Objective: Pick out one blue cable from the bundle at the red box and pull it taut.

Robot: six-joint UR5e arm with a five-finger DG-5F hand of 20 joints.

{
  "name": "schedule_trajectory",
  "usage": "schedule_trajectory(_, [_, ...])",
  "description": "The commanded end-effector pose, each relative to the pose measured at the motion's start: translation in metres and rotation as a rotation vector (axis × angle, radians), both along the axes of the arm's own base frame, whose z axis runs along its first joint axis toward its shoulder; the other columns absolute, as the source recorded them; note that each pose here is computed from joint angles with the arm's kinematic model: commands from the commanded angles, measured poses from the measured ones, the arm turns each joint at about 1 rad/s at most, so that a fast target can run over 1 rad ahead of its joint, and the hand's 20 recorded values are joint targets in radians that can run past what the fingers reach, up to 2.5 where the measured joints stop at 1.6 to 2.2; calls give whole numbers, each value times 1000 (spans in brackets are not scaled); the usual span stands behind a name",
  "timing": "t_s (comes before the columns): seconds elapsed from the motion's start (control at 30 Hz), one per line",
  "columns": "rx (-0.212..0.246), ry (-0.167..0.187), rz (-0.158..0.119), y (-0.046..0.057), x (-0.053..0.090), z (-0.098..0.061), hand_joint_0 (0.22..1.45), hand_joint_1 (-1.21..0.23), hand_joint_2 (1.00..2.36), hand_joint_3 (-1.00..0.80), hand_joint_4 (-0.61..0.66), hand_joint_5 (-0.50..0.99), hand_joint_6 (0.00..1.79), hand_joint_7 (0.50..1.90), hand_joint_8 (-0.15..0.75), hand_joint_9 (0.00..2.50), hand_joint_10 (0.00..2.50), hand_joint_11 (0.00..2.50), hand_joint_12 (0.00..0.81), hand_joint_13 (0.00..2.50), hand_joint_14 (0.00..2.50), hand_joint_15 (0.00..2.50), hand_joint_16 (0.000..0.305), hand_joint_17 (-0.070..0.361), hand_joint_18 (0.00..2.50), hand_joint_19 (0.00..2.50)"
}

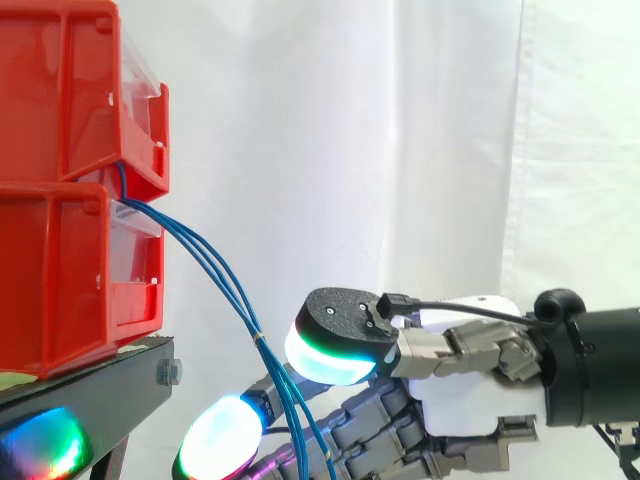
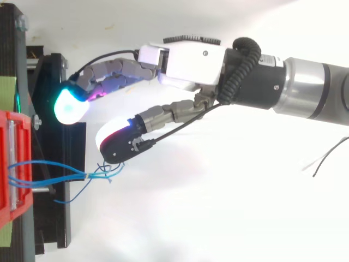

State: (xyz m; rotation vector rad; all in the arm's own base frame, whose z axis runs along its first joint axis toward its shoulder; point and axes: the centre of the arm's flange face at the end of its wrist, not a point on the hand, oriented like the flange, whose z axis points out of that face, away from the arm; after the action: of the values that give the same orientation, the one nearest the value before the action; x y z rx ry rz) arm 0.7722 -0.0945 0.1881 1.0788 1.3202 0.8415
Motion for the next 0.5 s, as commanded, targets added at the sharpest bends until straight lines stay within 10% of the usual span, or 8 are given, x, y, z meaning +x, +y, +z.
schedule_trajectory(0.0, [15, -57, 21, 4, 2, -5, 480, -520, 1000, -500, 206, -202, 502, 731, 243, 575, 6, 154, 301, 489, 8, 219, 47, 105, 278, 358])
schedule_trajectory(0.47, [41, -85, 63, 9, 6, 0, 467, -501, 1000, -500, 211, -199, 502, 752, 248, 586, 7, 194, 308, 497, 9, 231, 48, 109, 285, 361])
